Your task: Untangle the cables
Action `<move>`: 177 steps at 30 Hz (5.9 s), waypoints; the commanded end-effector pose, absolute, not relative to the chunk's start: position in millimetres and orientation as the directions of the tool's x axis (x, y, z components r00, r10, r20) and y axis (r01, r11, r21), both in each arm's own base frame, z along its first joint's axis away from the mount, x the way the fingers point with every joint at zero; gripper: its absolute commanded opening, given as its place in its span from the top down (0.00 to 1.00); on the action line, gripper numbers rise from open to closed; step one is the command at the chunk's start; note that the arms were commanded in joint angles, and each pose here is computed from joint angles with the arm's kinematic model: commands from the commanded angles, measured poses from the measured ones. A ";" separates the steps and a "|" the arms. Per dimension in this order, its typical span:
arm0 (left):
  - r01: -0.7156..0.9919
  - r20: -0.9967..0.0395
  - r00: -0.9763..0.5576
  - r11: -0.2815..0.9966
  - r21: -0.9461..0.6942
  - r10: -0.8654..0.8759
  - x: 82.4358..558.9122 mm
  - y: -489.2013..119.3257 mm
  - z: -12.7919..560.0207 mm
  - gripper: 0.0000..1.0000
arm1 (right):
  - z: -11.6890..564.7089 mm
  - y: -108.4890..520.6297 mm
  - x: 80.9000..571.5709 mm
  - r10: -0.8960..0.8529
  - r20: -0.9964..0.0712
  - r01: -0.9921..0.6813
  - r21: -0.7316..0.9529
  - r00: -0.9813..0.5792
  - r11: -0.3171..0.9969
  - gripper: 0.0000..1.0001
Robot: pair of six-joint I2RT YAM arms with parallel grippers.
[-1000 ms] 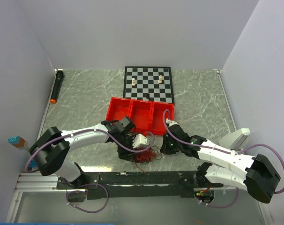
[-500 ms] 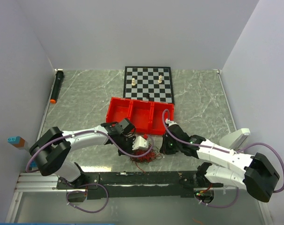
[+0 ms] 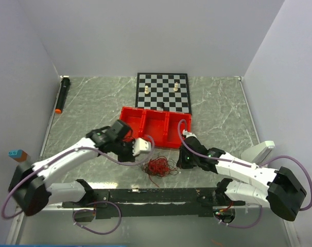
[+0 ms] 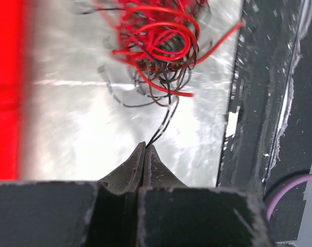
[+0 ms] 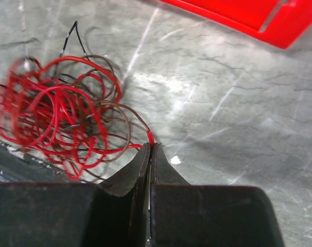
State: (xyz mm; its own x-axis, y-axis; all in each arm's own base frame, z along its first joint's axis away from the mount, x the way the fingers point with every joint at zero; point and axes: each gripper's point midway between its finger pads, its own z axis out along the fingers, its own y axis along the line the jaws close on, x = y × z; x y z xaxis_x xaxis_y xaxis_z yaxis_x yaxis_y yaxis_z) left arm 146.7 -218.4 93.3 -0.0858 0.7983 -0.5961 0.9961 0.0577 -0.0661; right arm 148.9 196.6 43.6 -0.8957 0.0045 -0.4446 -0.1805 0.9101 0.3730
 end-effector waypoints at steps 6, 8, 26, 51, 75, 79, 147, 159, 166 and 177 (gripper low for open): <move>0.963 -0.669 -0.140 0.256 0.079 0.730 180.2 -179.9 182.0 0.99 | 35.4 175.0 155.2 0.058 -0.446 -0.075 0.275 -0.893 0.958 1.00; 0.947 -0.684 -0.119 0.289 0.139 0.720 187.9 -171.8 207.2 0.99 | 30.4 167.8 153.8 0.068 -0.439 -0.047 0.246 -0.896 0.968 1.00; 0.450 -0.894 0.322 0.781 0.433 0.311 208.0 -112.6 517.7 0.99 | 12.1 141.0 144.5 0.135 -0.391 0.089 0.132 -0.911 0.987 1.00; -0.131 -0.657 0.750 0.991 -0.035 0.076 154.0 17.3 729.7 0.99 | 0.0 132.0 137.1 0.167 -0.349 0.151 0.071 -0.922 0.986 1.00; 0.172 -0.881 0.405 0.925 0.338 0.246 234.9 -78.2 595.8 0.99 | 58.0 155.6 167.0 0.161 -0.540 0.020 0.258 -0.826 0.966 0.67; 0.269 -0.899 0.349 0.891 0.366 0.264 243.6 -98.7 554.9 0.99 | 72.4 161.9 170.7 0.133 -0.575 -0.044 0.283 -0.807 0.958 0.55; -0.470 -0.523 0.716 0.873 0.131 0.463 153.2 25.4 766.2 0.99 | 59.9 360.9 131.9 -0.369 -0.539 -0.632 0.464 -0.757 0.621 0.40; -0.605 -0.428 0.718 0.796 0.007 0.549 125.2 45.7 808.1 0.99 | 31.9 310.9 124.8 -0.353 -0.512 -0.577 0.386 -0.783 0.720 0.34; -0.700 -0.281 0.701 0.708 -0.091 0.656 81.5 55.6 836.8 0.99 | 27.1 297.1 128.9 -0.341 -0.521 -0.559 0.346 -0.782 0.753 0.30; -0.754 -0.160 0.654 0.622 -0.210 0.739 30.3 68.1 850.0 0.99 | 9.5 261.6 133.5 -0.295 -0.524 -0.491 0.285 -0.799 0.823 0.25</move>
State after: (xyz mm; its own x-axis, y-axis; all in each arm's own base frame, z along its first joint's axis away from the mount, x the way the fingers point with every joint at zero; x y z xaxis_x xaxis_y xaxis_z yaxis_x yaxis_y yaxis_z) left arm 88.9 42.9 844.8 0.6767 0.6941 -0.2455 -0.7251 0.6861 -0.0586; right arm 136.0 300.3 35.1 -0.7599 -0.2974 -0.5780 -0.5654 0.7411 0.3620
